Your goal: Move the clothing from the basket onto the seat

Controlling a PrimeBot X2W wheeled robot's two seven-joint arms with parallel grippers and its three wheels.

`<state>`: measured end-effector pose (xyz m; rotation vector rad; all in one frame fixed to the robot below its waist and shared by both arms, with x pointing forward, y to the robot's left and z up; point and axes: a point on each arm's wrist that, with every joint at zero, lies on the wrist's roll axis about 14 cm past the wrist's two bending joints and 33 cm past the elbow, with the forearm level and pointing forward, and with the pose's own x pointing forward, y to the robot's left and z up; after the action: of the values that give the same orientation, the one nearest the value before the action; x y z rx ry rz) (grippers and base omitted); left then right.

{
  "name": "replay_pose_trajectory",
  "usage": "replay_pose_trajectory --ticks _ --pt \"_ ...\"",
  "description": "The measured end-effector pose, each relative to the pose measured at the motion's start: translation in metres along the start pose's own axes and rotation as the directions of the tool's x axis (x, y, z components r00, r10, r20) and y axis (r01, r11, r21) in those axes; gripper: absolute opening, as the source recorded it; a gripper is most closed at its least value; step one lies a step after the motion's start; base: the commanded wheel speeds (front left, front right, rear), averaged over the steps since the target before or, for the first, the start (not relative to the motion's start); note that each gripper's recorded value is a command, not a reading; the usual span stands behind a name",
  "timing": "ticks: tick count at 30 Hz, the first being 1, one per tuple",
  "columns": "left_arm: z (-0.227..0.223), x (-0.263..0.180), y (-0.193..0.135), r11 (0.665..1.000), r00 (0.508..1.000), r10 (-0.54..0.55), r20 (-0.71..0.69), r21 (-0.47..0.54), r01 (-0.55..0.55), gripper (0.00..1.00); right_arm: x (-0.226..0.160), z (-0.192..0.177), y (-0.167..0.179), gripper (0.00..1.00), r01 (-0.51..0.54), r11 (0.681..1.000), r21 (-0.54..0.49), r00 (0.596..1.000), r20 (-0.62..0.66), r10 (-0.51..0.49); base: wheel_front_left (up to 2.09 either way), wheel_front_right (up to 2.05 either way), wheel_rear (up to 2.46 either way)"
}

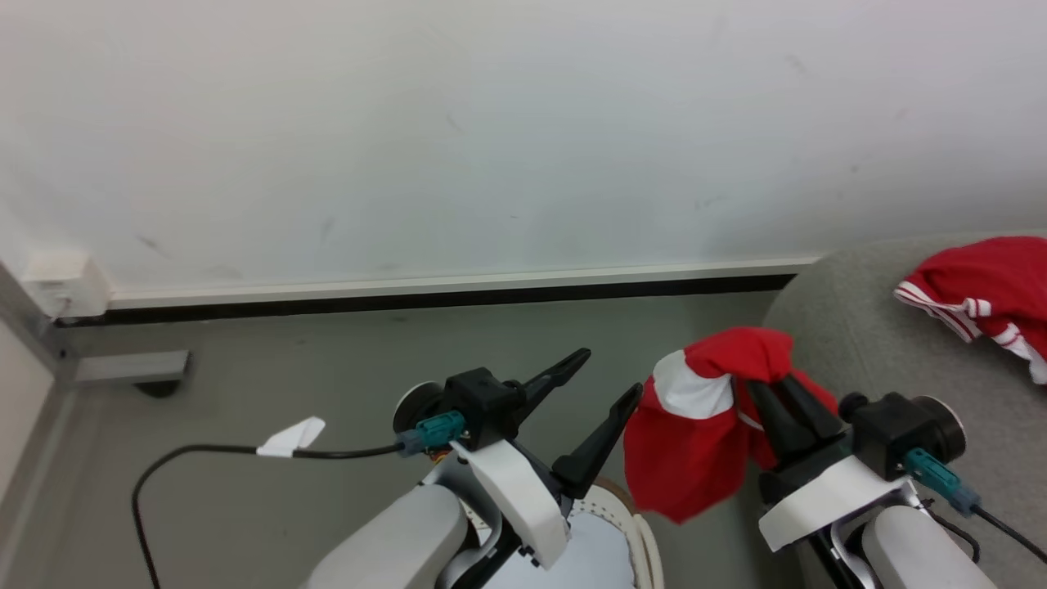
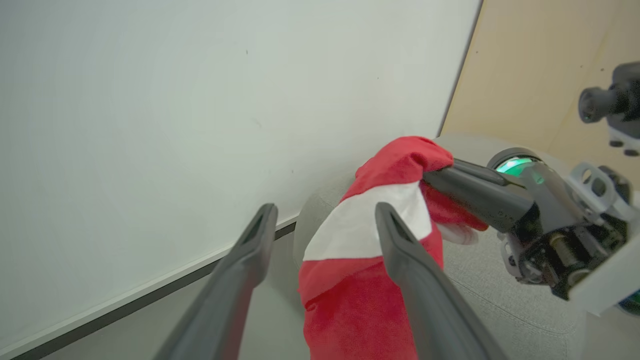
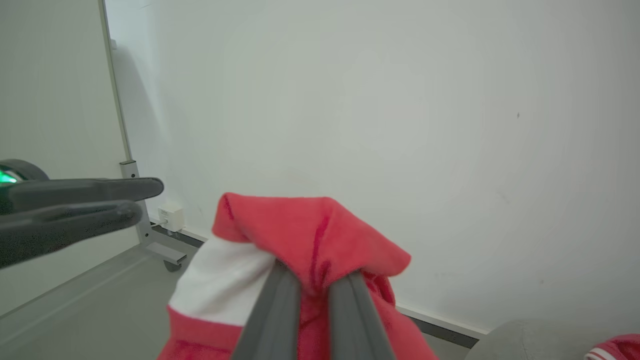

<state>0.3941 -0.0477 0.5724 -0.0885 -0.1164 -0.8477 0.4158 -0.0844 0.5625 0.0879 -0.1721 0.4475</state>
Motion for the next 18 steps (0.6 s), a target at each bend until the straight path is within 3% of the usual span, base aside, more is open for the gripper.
replay_pose_trajectory --ticks 8,11,18 --pt "-0.016 0.029 -0.050 0.986 0.987 -0.163 -0.008 -0.032 0.163 1.00 -0.057 0.022 -0.073 0.00 0.231 0.972 -0.043 0.972 0.048 -0.229 0.00 0.00 0.00" --pt "-0.023 0.036 -0.073 0.968 0.968 -0.251 -0.020 0.005 0.251 1.00 -0.079 0.031 -0.094 0.00 0.314 0.948 -0.048 0.948 0.072 -0.310 0.00 0.00 0.00" --pt "-0.031 0.048 -0.117 0.932 0.932 -0.362 -0.018 -0.043 0.361 1.00 -0.129 0.049 -0.125 0.00 0.455 0.888 -0.063 0.888 0.113 -0.447 0.00 0.00 0.00"
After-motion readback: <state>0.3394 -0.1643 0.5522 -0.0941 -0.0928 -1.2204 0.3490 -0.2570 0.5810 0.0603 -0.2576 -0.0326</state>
